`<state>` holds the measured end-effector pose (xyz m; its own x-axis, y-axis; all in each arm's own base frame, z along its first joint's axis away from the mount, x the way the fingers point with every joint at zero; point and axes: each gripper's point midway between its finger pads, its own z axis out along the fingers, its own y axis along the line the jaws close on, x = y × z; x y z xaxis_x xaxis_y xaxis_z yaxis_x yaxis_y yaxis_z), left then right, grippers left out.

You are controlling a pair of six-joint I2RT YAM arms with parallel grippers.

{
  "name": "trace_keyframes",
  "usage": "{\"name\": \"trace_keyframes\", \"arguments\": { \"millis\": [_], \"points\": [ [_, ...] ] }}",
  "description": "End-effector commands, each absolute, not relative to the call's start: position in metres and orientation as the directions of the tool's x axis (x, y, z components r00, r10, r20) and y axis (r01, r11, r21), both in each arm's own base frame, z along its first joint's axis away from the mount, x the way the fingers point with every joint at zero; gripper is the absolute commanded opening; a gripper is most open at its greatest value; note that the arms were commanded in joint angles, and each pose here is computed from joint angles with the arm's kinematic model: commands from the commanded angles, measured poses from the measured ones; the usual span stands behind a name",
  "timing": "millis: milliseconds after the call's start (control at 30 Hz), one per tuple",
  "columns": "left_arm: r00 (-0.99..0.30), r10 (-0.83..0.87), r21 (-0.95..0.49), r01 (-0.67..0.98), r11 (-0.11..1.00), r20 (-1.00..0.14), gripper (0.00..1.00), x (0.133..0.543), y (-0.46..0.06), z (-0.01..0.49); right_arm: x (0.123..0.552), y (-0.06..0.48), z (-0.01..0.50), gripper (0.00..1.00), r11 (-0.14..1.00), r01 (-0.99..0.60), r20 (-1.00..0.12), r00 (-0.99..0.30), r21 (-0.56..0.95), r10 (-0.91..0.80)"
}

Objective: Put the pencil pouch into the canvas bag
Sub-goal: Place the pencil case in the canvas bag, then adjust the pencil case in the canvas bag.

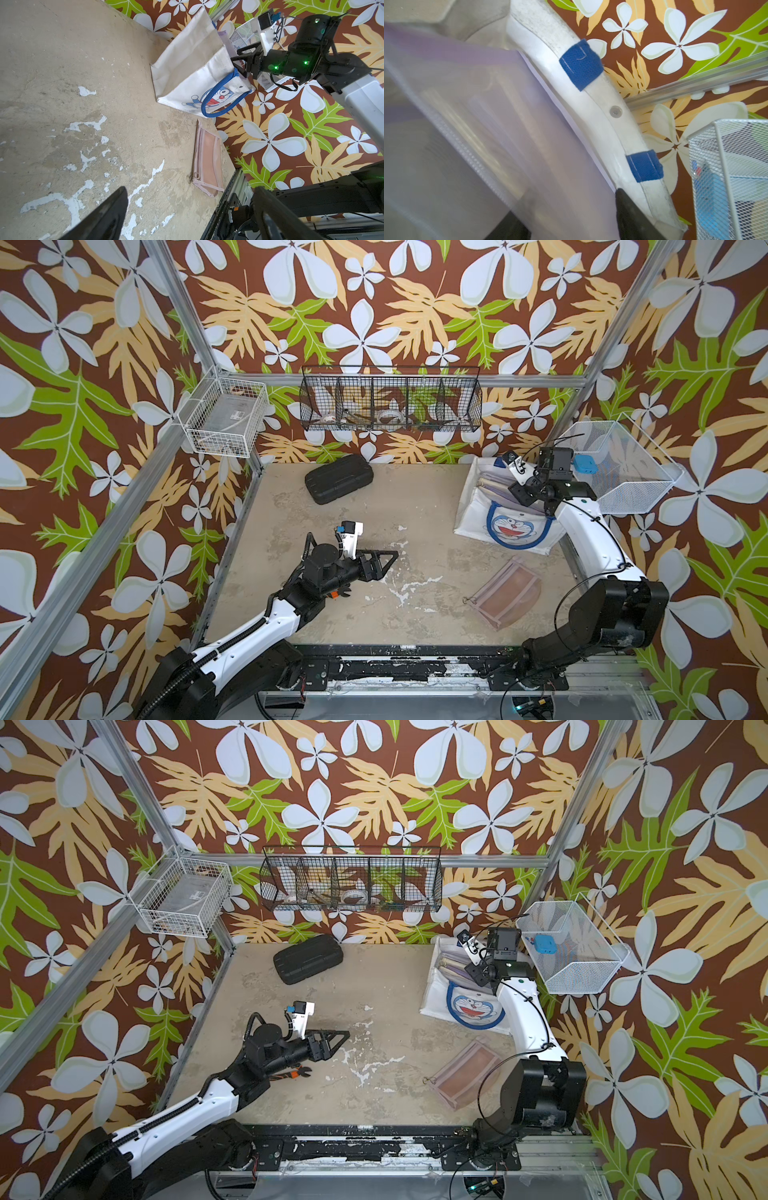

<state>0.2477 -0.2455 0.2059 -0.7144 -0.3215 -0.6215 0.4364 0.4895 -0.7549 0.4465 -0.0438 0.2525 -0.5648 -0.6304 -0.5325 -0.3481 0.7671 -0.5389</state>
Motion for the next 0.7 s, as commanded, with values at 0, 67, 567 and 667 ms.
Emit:
{"name": "trace_keyframes", "arguments": {
  "millis": [0, 67, 567, 667],
  "points": [
    [-0.703, -0.333, -0.757, 0.454, 0.470, -0.628, 0.95, 0.249, -0.247, 0.213, 0.440, -0.031, 0.252, 0.62, 0.805, -0.363, -0.587, -0.553, -0.469, -0.591],
    [-0.706, -0.330, -0.757, 0.450, 0.474, -0.626, 0.95, 0.249, -0.247, 0.210, 0.435, -0.024, 0.259, 0.56, 0.821, -0.364, -0.619, -0.540, -0.439, -0.570],
    [-0.715, -0.315, -0.756, 0.452, 0.473, -0.624, 0.94, 0.253, -0.251, 0.210, 0.438, -0.008, 0.259, 0.34, 0.898, -0.360, -0.721, -0.548, -0.254, -0.424],
    [-0.714, -0.299, -0.747, 0.462, 0.478, -0.633, 0.94, 0.254, -0.253, 0.212, 0.441, -0.012, 0.229, 0.33, 0.903, -0.371, -0.680, -0.606, -0.219, -0.414]
  ]
}}
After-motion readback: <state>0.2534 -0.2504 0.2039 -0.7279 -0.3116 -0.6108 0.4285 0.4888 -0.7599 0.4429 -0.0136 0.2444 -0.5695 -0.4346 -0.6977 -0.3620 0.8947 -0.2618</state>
